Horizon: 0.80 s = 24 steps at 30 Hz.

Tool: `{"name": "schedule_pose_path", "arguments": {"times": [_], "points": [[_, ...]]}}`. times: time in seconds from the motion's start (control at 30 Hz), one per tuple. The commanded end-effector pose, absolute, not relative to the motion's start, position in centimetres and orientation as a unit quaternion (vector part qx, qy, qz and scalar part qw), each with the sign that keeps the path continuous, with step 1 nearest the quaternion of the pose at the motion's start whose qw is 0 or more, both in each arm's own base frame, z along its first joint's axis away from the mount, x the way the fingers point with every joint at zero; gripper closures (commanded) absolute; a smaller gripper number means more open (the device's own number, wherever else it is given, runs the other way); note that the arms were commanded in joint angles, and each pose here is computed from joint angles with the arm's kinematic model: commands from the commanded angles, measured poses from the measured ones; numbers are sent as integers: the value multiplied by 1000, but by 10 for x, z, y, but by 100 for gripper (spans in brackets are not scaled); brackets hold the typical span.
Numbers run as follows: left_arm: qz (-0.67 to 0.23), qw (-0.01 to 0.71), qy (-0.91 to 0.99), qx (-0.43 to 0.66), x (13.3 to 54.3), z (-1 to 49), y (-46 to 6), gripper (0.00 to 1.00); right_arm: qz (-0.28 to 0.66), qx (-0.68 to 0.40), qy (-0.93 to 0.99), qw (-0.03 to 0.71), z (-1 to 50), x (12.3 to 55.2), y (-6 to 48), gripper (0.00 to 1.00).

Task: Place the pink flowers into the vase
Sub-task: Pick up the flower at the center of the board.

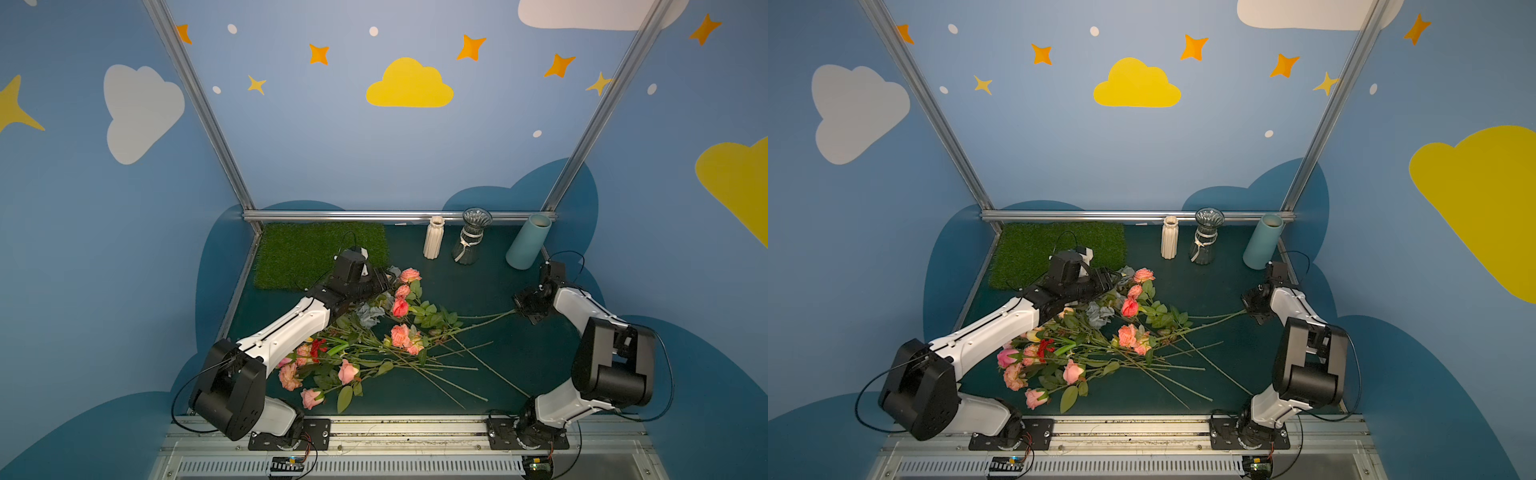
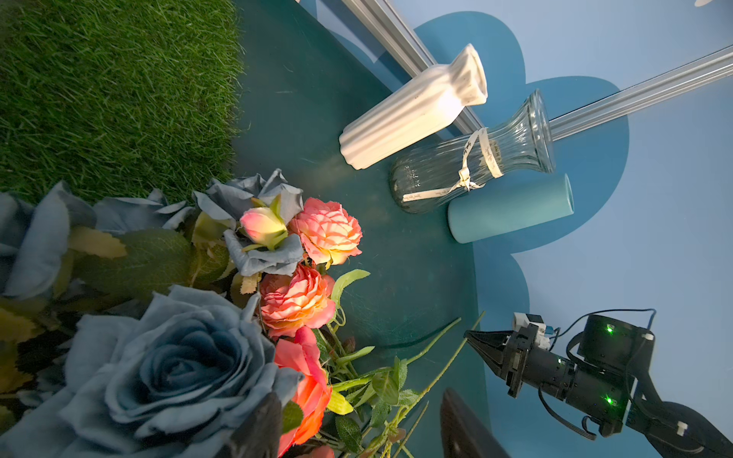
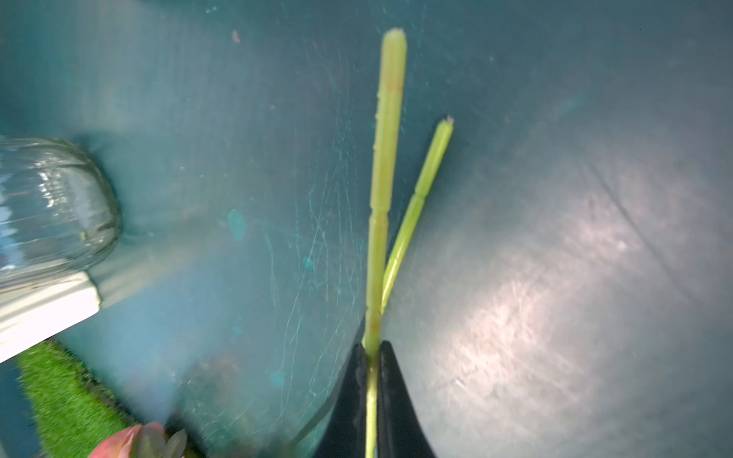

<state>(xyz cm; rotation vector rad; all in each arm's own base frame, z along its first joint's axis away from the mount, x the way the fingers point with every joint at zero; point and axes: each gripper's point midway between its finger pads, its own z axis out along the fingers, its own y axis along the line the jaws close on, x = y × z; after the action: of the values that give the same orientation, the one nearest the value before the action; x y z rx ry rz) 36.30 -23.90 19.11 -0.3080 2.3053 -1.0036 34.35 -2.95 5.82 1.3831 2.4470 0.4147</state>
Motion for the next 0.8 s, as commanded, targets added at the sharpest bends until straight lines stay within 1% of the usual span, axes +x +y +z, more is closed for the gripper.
{"name": "schedule_pose_path", "arguments": {"times": [0.0, 0.1, 0.3, 0.4, 0.57, 0.63, 0.77], "points": [[-378, 311, 865, -110, 359, 206, -235, 35, 169, 503, 835, 143, 61, 333, -19, 100], [-372, 321, 865, -106, 357, 216, -232, 34, 177, 517, 822, 161, 71, 327, -20, 100], [-356, 343, 864, -94, 353, 241, -228, 29, 184, 531, 800, 211, 107, 322, -29, 100], [-352, 351, 863, -92, 351, 251, -226, 29, 184, 554, 781, 223, 119, 320, -34, 100], [-350, 366, 859, -80, 347, 270, -225, 28, 195, 542, 779, 248, 141, 321, -35, 100], [-347, 373, 857, -76, 344, 277, -224, 27, 192, 559, 764, 259, 149, 319, -41, 100], [-342, 380, 857, -68, 340, 288, -224, 26, 191, 579, 734, 299, 167, 320, -53, 100]]}}
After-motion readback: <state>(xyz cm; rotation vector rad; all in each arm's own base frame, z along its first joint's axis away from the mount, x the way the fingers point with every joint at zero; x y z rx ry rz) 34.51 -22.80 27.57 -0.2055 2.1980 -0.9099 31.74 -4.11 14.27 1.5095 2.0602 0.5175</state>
